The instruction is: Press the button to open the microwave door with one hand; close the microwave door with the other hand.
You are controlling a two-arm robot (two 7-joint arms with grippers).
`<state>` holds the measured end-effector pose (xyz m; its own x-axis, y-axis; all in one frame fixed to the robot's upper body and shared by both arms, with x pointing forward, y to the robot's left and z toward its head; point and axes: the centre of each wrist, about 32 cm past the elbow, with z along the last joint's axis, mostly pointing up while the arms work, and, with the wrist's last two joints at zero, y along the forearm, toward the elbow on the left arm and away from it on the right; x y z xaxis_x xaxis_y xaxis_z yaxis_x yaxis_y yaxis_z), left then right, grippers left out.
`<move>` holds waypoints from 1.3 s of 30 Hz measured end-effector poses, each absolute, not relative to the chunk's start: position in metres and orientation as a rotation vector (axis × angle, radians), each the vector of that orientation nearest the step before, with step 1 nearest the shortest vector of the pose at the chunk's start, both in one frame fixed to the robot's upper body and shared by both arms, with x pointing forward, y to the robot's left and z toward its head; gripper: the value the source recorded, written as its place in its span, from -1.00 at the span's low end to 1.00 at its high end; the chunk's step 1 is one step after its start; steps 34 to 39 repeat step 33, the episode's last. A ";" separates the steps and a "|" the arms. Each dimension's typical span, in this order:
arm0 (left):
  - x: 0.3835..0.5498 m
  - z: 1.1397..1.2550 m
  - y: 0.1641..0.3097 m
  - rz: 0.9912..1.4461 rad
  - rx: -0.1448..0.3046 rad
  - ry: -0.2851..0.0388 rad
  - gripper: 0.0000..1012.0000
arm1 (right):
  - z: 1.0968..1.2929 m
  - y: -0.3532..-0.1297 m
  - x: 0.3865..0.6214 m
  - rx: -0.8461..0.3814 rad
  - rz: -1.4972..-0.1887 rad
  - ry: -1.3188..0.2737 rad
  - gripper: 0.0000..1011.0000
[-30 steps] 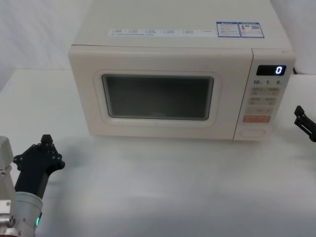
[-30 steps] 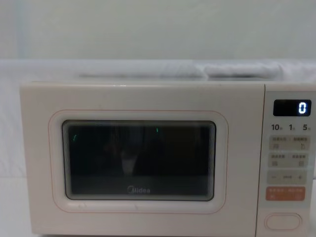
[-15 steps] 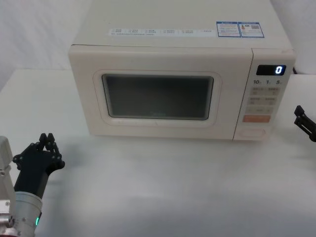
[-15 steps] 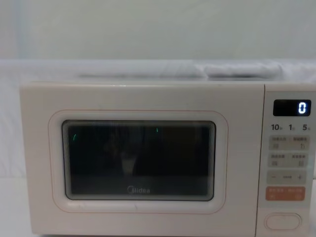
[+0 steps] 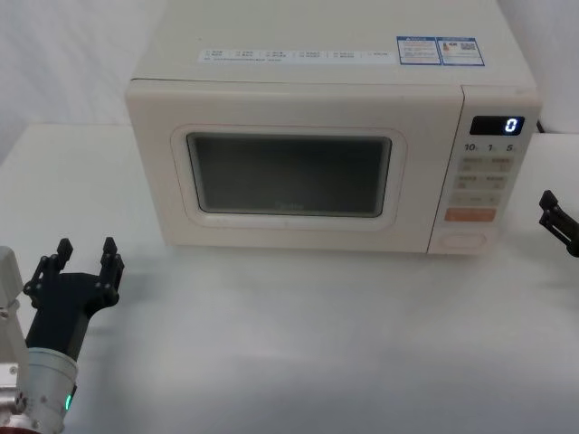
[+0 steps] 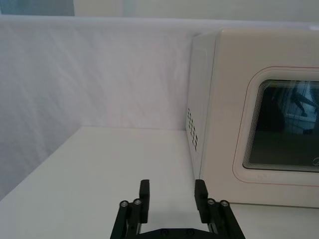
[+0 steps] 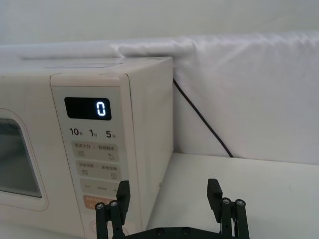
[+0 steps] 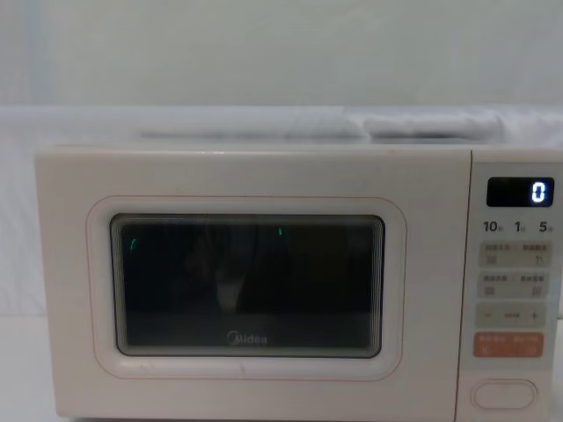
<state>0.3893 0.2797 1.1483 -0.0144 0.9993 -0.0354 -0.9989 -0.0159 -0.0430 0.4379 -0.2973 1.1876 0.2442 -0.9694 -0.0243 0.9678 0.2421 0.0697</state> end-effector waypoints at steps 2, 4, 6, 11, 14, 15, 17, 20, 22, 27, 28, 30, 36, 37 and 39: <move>0.389 1.148 0.280 1.585 -0.062 -0.007 0.24 | 1.188 -0.297 0.438 0.075 -1.324 -0.026 0.98; 0.389 1.148 0.280 1.585 -0.062 -0.007 0.40 | 1.188 -0.297 0.438 0.075 -1.324 -0.026 0.98; 0.389 1.148 0.280 1.585 -0.062 -0.007 0.52 | 1.188 -0.297 0.438 0.075 -1.324 -0.026 0.98; 0.389 1.148 0.280 1.585 -0.062 -0.007 0.80 | 1.188 -0.297 0.438 0.075 -1.324 -0.026 0.98; 0.389 1.148 0.280 1.585 -0.062 -0.007 0.91 | 1.188 -0.297 0.438 0.075 -1.324 -0.026 0.98; 0.389 1.148 0.280 1.585 -0.062 -0.007 0.98 | 1.188 -0.297 0.438 0.075 -1.324 -0.026 0.98; 0.389 1.148 0.280 1.585 -0.062 -0.007 0.98 | 1.188 -0.297 0.438 0.075 -1.324 -0.026 0.98; 0.389 1.148 0.280 1.585 -0.062 -0.007 0.98 | 1.188 -0.297 0.438 0.075 -1.324 -0.026 0.98; 0.389 1.148 0.280 1.585 -0.062 -0.007 0.98 | 1.188 -0.297 0.438 0.075 -1.324 -0.026 0.98; 0.389 1.148 0.280 1.585 -0.062 -0.007 0.98 | 1.188 -0.297 0.438 0.075 -1.324 -0.026 0.98; 0.389 1.148 0.280 1.585 -0.062 -0.007 0.98 | 1.188 -0.297 0.438 0.075 -1.324 -0.026 0.98; 0.389 1.148 0.280 1.585 -0.062 -0.007 0.98 | 1.188 -0.297 0.438 0.075 -1.324 -0.026 0.98; 0.389 1.148 0.280 1.585 -0.062 -0.007 0.98 | 1.188 -0.297 0.438 0.075 -1.324 -0.026 0.98; 0.389 1.148 0.280 1.585 -0.062 -0.007 0.98 | 1.188 -0.297 0.438 0.075 -1.324 -0.026 0.98; 0.389 1.148 0.280 1.585 -0.062 -0.007 0.98 | 1.188 -0.297 0.438 0.075 -1.324 -0.026 0.98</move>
